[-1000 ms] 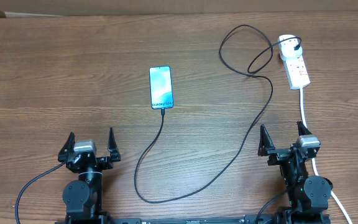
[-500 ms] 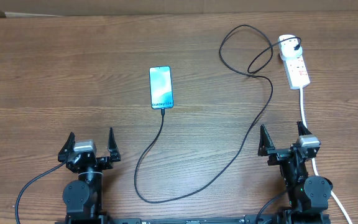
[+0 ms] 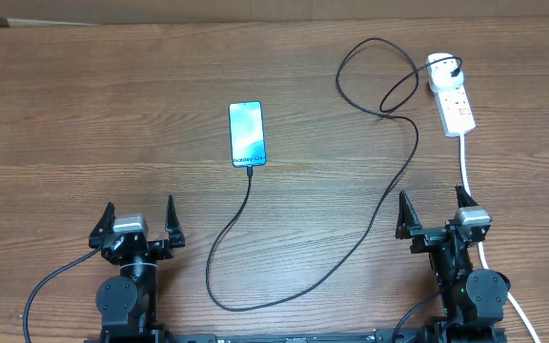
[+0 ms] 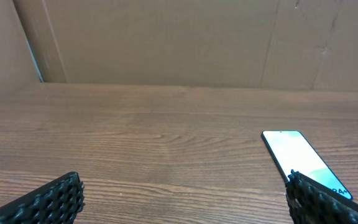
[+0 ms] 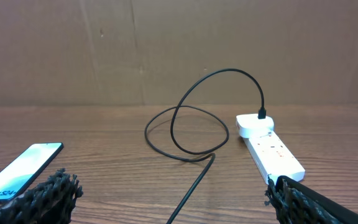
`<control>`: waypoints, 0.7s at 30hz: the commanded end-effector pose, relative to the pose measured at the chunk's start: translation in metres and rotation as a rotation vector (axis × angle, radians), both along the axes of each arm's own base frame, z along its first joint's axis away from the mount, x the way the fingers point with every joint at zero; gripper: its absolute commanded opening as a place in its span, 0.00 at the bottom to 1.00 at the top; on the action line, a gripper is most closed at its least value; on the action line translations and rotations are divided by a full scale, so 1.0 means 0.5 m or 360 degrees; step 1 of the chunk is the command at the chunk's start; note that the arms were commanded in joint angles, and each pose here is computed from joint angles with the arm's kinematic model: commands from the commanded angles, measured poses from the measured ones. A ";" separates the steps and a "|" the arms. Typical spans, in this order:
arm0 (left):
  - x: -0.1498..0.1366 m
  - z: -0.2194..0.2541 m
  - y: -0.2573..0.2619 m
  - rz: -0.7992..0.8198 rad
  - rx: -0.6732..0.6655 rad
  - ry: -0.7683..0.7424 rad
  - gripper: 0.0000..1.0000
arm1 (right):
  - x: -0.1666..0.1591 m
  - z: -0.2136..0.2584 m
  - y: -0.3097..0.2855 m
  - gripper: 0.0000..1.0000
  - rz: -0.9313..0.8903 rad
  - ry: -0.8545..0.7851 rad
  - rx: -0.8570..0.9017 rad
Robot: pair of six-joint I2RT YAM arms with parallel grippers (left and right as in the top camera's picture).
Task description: Plug charger to phone and switch on socket
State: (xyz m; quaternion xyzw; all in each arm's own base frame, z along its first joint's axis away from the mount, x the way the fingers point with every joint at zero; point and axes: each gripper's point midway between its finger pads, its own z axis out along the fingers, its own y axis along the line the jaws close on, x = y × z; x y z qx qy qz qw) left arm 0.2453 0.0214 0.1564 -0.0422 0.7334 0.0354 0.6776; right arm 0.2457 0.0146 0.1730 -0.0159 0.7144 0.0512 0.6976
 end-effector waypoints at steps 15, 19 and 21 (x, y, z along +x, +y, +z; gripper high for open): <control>-0.001 0.002 0.004 0.0012 0.0019 -0.0011 0.99 | 0.000 -0.003 0.001 1.00 0.0004 -0.0005 0.0028; -0.001 0.002 0.004 0.0012 0.0019 -0.0011 1.00 | 0.000 -0.003 0.001 1.00 0.0004 -0.0005 0.0028; -0.001 0.002 0.004 0.0012 0.0019 -0.0011 1.00 | 0.000 -0.003 0.001 1.00 0.0004 -0.0005 0.0028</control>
